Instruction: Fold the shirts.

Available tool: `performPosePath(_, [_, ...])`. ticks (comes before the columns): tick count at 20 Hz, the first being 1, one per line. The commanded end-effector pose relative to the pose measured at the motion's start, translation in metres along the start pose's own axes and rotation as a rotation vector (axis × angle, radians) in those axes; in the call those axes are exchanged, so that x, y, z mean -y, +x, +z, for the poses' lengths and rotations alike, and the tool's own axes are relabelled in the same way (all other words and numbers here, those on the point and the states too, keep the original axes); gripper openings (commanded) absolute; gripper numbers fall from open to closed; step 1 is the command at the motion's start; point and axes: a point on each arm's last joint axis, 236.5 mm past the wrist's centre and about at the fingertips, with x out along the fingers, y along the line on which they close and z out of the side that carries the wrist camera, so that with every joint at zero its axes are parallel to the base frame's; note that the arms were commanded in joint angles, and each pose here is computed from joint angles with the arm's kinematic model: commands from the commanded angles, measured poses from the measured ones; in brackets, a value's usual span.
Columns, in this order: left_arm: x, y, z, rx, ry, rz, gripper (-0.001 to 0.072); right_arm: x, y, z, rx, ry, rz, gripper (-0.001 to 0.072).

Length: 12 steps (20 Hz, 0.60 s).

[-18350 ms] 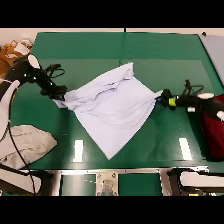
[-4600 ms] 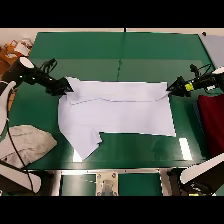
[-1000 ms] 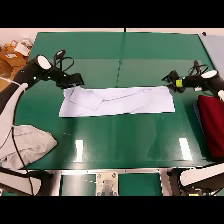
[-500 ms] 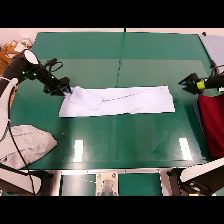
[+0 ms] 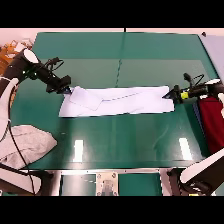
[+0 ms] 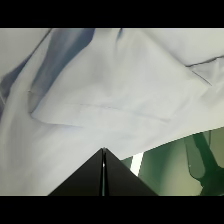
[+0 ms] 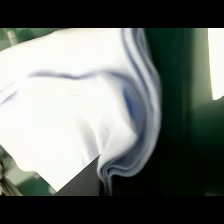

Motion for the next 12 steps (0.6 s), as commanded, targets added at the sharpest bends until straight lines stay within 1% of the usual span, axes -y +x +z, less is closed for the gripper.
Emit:
performPosePath(1, [0.020,0.003,0.007,0.034,0.028,-0.058,0.0024,-0.022,-0.004,0.000,-0.035,-0.081,0.020,0.0011])
performPosePath(4, [0.060,0.020,0.020,0.113,0.106,-0.074,0.0024,-0.064,-0.044,0.005,0.030,-0.163,0.003,0.0011])
performPosePath(9, [0.193,0.087,0.008,0.231,0.295,-0.209,0.0025,-0.166,-0.120,-0.033,0.139,-0.311,-0.031,0.0012])
performPosePath(11, [0.235,0.133,-0.012,0.234,0.316,-0.258,0.0025,-0.212,-0.139,-0.056,0.181,-0.396,-0.006,0.0012])
performPosePath(12, [0.251,0.158,-0.023,0.220,0.291,-0.297,0.0025,-0.230,-0.144,-0.066,0.194,-0.423,0.005,0.0012])
